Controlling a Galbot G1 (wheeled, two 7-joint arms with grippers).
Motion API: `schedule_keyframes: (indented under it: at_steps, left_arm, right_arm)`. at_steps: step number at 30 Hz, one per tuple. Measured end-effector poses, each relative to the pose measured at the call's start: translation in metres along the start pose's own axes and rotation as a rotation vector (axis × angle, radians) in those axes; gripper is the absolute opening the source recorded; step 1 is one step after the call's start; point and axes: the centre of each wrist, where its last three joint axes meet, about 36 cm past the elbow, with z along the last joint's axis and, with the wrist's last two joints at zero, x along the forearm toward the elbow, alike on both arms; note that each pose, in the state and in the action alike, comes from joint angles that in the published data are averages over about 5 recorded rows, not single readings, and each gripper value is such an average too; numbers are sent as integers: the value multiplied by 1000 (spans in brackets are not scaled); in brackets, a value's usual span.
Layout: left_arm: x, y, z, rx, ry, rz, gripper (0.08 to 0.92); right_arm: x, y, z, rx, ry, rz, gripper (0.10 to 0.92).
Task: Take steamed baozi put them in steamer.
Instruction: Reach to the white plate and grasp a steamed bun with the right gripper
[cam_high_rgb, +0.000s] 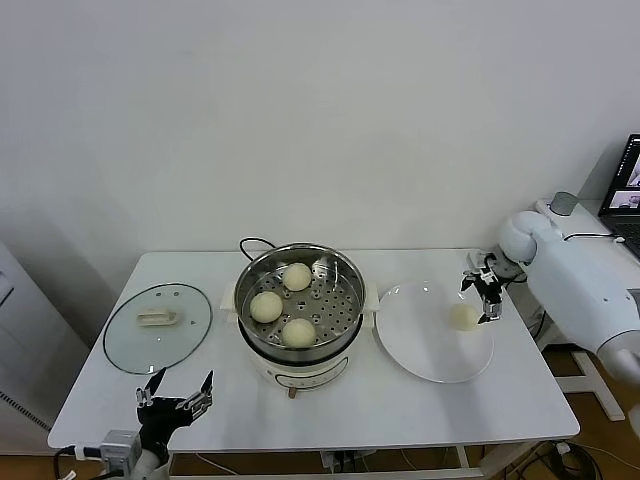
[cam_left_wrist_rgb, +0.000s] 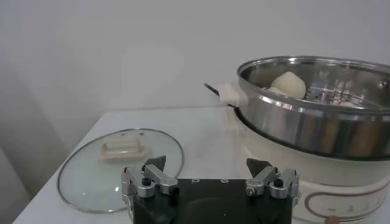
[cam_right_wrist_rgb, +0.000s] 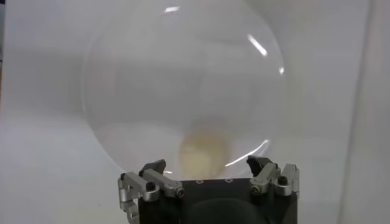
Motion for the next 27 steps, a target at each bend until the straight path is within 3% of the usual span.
schedule_keyframes:
  at_steps: [27]
  left_arm:
    - [-5, 2, 3, 12, 11, 1, 823]
  right_arm:
    - [-51, 3, -6, -4, 17, 10, 823]
